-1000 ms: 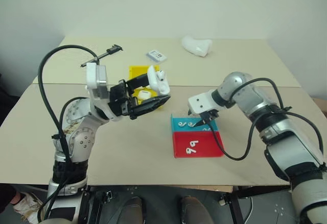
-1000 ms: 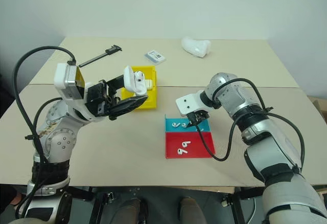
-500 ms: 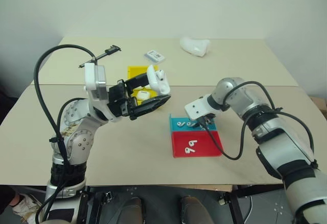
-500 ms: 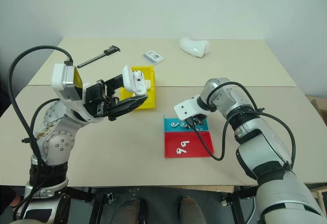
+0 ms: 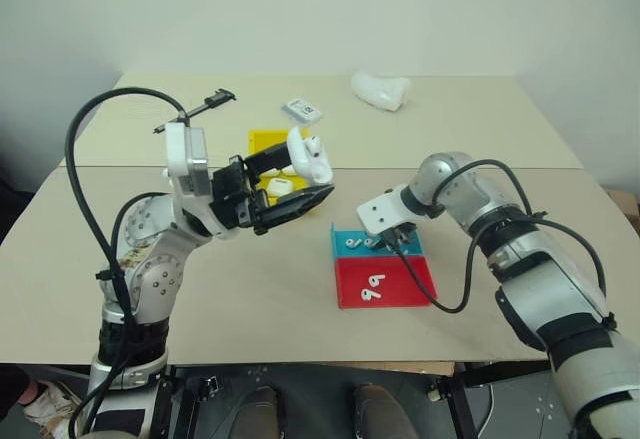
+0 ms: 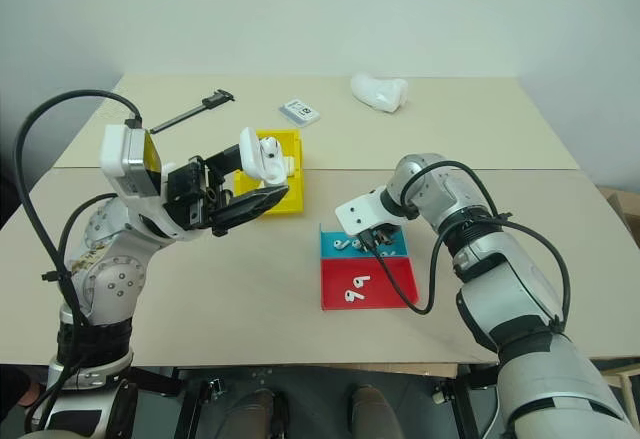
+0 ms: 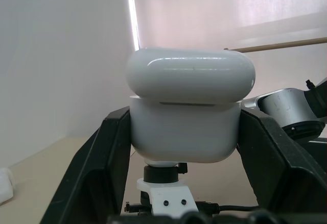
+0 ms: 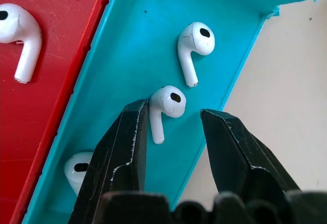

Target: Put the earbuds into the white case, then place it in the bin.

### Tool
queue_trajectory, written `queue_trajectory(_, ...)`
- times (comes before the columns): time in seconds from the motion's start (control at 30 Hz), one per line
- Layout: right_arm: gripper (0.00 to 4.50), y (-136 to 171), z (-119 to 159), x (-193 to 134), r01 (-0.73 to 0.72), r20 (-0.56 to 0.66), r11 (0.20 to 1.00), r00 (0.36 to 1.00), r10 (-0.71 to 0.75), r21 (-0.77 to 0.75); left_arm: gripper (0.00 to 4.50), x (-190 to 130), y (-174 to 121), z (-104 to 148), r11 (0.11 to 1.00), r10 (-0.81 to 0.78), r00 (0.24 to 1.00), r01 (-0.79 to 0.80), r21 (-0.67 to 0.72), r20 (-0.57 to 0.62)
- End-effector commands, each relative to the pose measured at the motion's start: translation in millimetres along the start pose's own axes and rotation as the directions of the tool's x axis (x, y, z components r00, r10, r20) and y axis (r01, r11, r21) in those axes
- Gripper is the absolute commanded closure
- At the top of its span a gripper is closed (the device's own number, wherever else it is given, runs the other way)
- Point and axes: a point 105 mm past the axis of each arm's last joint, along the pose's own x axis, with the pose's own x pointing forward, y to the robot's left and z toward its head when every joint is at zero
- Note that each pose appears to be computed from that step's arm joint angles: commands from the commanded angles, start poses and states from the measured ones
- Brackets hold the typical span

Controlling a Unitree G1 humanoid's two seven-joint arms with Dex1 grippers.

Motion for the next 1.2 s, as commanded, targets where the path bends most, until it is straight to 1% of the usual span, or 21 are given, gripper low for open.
queue_trajectory(0.03,2.44,1.4,3.7,1.7,-0.012,0.009,1.000,1.000,0.013,-0.023,1.70,1.4,-4.4,12.9,0.999,-0.021,0.999,0.019,0.048,0.029)
queue_trajectory(0.4,2.44,9.0,0.7,4.5,-0.040,0.011,0.999,0.999,0.041,-0.018,1.70,1.0,-5.7,11.1,0.999,-0.014,1.000,0.013,0.048,0.027)
queue_trajectory(0.5,3.04,10.3,1.6,5.7,-0.047,0.018,0.999,0.999,0.047,-0.014,1.70,0.9,-5.9,10.8,0.999,-0.013,1.000,0.012,0.047,0.025)
queue_trajectory(0.53,3.41,10.4,1.9,5.9,-0.048,0.020,0.999,0.999,0.048,-0.013,1.70,0.9,-6.0,10.8,0.999,-0.013,1.000,0.011,0.047,0.025)
queue_trajectory(0.6,3.88,10.7,2.8,6.9,-0.048,0.027,0.999,0.998,0.048,-0.008,1.70,0.5,-6.1,10.7,0.999,-0.011,1.000,0.010,0.047,0.023)
queue_trajectory(0.83,3.88,12.3,2.1,7.4,-0.030,0.044,0.999,0.999,0.029,0.025,1.70,0.4,-6.5,10.6,0.999,-0.012,1.000,0.011,0.042,0.018)
queue_trajectory(0.93,3.88,5.2,1.3,-5.7,0.042,0.099,0.992,0.994,-0.054,0.120,1.70,1.5,-6.3,11.0,0.999,-0.021,1.000,0.020,0.034,0.022)
queue_trajectory(1.07,3.88,-2.6,0.9,-38.9,0.175,0.181,0.955,0.958,-0.221,0.240,1.70,4.7,-5.9,9.6,0.999,-0.046,0.999,0.046,0.022,0.026)
queue_trajectory(1.1,3.88,-4.4,1.4,-47.5,0.217,0.201,0.938,0.940,-0.276,0.272,1.70,5.6,-5.9,9.3,0.998,-0.053,0.998,0.053,0.020,0.029)
queue_trajectory(1.13,3.88,-8.2,3.1,-59.4,0.280,0.233,0.902,0.901,-0.365,0.330,1.70,7.2,-5.1,8.9,0.998,-0.060,0.998,0.059,0.015,0.037)
queue_trajectory(1.2,3.88,-9.6,7.4,-81.5,0.350,0.287,0.819,0.813,-0.507,0.454,1.70,10.4,-3.6,7.1,0.998,-0.070,0.996,0.070,0.008,0.047)
